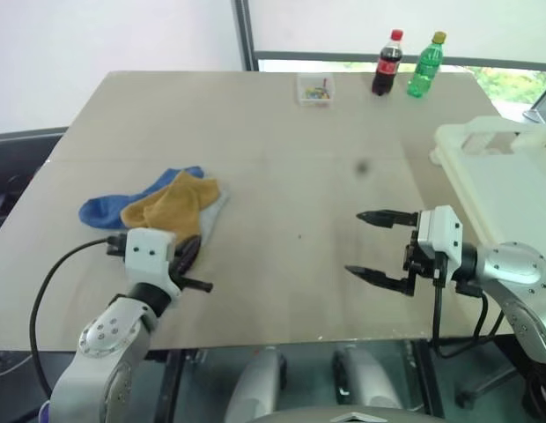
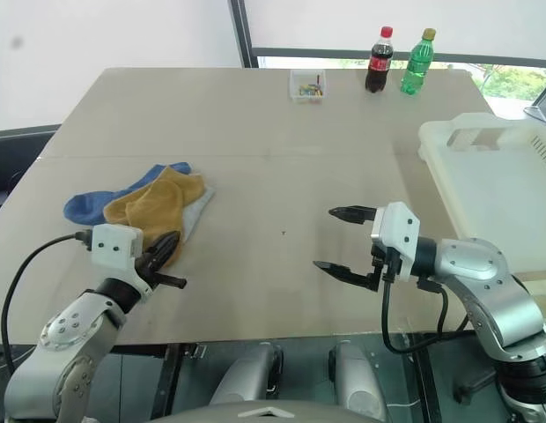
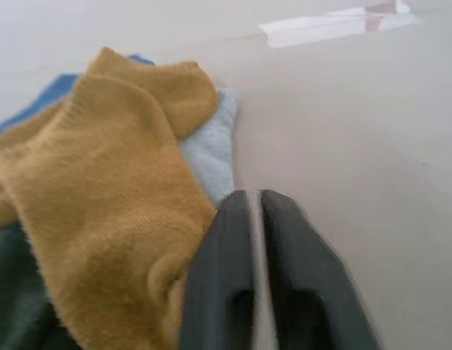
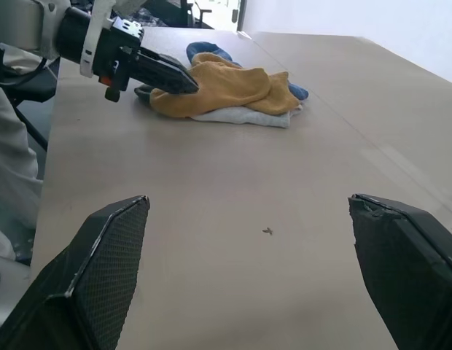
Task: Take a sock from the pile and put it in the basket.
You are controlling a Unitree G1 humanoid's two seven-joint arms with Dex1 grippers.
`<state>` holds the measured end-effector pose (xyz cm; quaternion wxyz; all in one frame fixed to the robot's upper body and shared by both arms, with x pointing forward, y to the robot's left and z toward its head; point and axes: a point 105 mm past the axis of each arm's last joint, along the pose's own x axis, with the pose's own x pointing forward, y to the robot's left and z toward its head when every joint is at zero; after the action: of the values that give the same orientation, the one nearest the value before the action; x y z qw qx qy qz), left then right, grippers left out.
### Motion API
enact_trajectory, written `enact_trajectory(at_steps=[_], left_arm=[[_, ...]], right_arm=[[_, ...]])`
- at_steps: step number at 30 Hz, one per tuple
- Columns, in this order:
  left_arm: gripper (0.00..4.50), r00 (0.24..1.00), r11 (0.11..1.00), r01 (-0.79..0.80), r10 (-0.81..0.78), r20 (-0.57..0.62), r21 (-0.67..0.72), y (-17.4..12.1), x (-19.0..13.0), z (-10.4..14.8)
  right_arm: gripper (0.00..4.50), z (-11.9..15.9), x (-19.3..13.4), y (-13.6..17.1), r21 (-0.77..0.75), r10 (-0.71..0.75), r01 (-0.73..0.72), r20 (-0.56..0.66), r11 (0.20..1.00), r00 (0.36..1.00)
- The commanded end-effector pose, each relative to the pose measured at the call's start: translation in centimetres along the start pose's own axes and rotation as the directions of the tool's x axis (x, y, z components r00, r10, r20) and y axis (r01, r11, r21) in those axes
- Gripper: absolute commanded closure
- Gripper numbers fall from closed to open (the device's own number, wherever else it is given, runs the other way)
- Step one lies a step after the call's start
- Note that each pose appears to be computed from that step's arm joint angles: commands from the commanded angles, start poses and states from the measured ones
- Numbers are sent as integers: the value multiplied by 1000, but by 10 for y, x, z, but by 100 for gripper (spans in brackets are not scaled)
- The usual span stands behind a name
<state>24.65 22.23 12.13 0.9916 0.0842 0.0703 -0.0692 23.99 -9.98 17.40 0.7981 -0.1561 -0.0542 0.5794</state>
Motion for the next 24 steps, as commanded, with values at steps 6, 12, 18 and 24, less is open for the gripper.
enact_trajectory(at_steps=[6, 12, 18, 24], left_arm=[[229, 989, 989, -149, 149, 8, 25, 10, -9, 1], [229, 972, 971, -232, 234, -33, 48, 20, -9, -9], [229, 975, 976, -217, 218, -36, 23, 12, 6, -10], [407, 981, 981, -193, 193, -32, 1, 10, 12, -11]], right_arm=[[0, 18, 3, -5, -79, 8, -1, 88, 997, 996], [0, 17, 4, -5, -82, 7, 0, 88, 997, 996], [0, 11, -5, -8, -70, -24, 28, 65, 997, 998], [0, 8, -13, -8, -73, -52, 55, 44, 996, 998]])
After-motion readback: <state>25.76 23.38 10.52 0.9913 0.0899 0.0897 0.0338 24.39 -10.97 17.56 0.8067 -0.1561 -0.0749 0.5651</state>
